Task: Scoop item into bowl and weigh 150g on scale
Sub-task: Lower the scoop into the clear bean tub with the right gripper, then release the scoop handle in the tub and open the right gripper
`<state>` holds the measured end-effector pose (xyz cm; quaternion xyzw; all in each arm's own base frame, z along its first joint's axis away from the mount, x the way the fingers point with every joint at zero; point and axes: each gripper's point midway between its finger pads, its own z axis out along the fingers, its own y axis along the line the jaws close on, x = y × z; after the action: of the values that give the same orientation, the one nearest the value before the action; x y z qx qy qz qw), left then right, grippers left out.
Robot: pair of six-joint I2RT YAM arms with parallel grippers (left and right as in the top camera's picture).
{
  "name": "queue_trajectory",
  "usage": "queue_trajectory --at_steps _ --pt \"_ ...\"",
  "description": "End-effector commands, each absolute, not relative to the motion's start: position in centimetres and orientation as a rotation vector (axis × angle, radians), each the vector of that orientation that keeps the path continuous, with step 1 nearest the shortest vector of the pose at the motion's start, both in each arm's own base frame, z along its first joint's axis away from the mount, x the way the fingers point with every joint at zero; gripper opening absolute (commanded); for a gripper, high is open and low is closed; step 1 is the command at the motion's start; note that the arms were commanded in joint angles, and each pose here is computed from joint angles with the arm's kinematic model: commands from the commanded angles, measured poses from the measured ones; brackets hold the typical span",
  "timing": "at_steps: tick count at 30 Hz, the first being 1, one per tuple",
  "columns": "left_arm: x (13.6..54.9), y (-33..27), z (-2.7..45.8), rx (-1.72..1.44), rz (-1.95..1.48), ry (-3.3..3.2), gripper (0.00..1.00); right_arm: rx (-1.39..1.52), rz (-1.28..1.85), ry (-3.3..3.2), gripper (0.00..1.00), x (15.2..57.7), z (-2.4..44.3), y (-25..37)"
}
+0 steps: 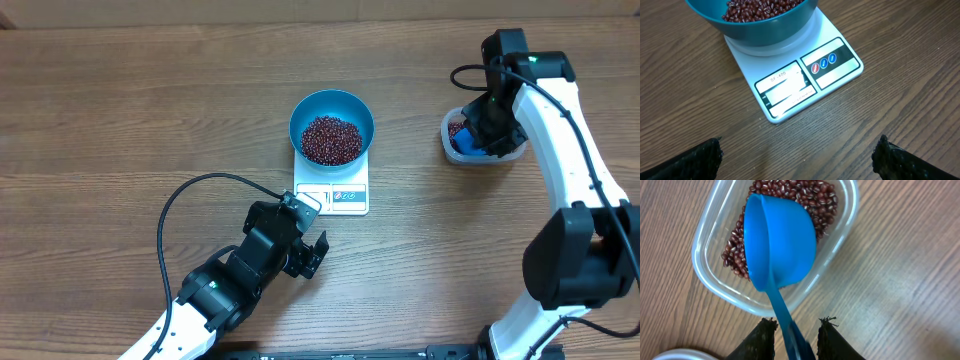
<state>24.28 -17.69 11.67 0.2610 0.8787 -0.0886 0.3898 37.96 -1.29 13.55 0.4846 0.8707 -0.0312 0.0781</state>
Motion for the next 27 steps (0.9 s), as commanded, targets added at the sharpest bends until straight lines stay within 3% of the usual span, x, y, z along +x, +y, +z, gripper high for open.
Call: queue_trajectory --at_steps 1,17,27 --pt "24.3 -17.7 11.6 0.655 -0.221 2.237 0.99 1.44 -0.072 2.579 0.3 37.3 15.4 -1.5" --pt "24.3 -17.7 11.6 0.655 -0.221 2.237 1.0 1.429 -0.226 2.774 0.3 32.4 15.3 -1.4" --pt "24.3 -17.7 11.6 0.655 -0.221 2.236 1.0 1.424 -0.208 2.779 0.3 32.6 15.3 -1.2"
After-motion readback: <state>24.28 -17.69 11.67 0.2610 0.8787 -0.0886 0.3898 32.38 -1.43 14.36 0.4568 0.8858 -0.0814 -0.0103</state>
